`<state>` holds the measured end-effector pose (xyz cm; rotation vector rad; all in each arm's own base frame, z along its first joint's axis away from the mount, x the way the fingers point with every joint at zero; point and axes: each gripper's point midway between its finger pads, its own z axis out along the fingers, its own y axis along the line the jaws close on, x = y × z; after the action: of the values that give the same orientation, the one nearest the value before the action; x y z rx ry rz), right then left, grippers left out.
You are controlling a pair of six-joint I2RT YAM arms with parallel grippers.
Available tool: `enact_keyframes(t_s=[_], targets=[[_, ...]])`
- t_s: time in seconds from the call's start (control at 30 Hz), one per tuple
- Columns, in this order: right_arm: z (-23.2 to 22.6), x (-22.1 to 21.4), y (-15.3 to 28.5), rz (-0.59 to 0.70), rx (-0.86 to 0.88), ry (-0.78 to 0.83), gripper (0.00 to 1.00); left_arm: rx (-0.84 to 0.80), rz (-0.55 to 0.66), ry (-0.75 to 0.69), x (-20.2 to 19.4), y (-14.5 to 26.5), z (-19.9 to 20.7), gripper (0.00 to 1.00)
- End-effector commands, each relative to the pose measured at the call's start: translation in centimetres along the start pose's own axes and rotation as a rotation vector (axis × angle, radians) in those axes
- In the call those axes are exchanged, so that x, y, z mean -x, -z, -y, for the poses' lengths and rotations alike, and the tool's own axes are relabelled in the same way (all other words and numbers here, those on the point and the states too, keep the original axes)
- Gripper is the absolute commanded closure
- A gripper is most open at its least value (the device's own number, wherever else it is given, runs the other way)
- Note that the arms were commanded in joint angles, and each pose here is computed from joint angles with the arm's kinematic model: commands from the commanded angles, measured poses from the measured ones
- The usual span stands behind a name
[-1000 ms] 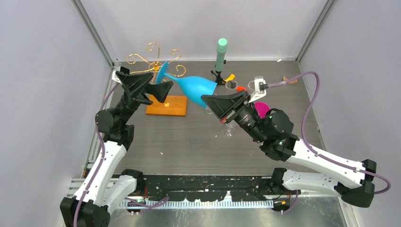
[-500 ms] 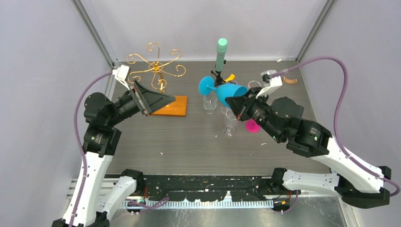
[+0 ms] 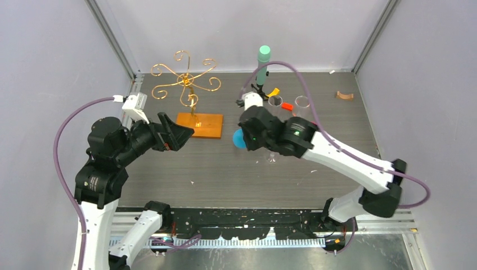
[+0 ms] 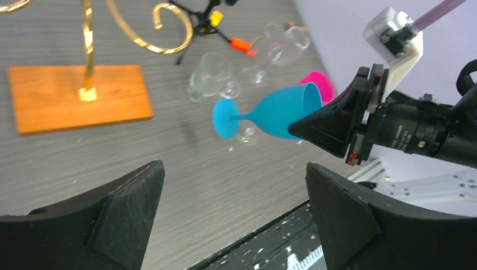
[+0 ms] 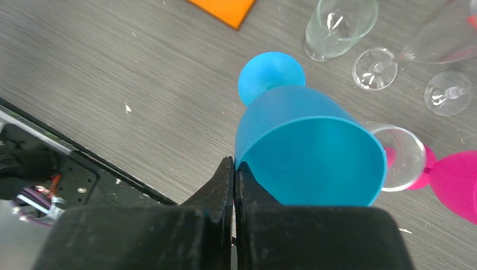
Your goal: Take the wine glass off the wine glass rack
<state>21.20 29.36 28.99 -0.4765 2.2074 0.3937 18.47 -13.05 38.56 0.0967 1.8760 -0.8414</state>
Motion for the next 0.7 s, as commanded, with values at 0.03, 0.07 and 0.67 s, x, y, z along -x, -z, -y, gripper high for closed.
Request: enact_keyframes(t_s=[0.03,0.07,0.67], targets=[[-1.3,-1.4,-3.2,-0.103,-0.016,0.070,1.00,0.199,-0.012,-0.092,-0.9,0.9,-3.9,0.00],[-1.5,-1.6,-3.6,-0.113,-0.016,0.073,1.00,0.208,-0.015,-0.097,-1.0,1.0,-4.2,0.00],[-0.5,-6.3,-9.6,-0.327,-0.126,0.137,1.00,0.247,-0.033,-0.130,-1.2,0.7,-4.8,0.00]])
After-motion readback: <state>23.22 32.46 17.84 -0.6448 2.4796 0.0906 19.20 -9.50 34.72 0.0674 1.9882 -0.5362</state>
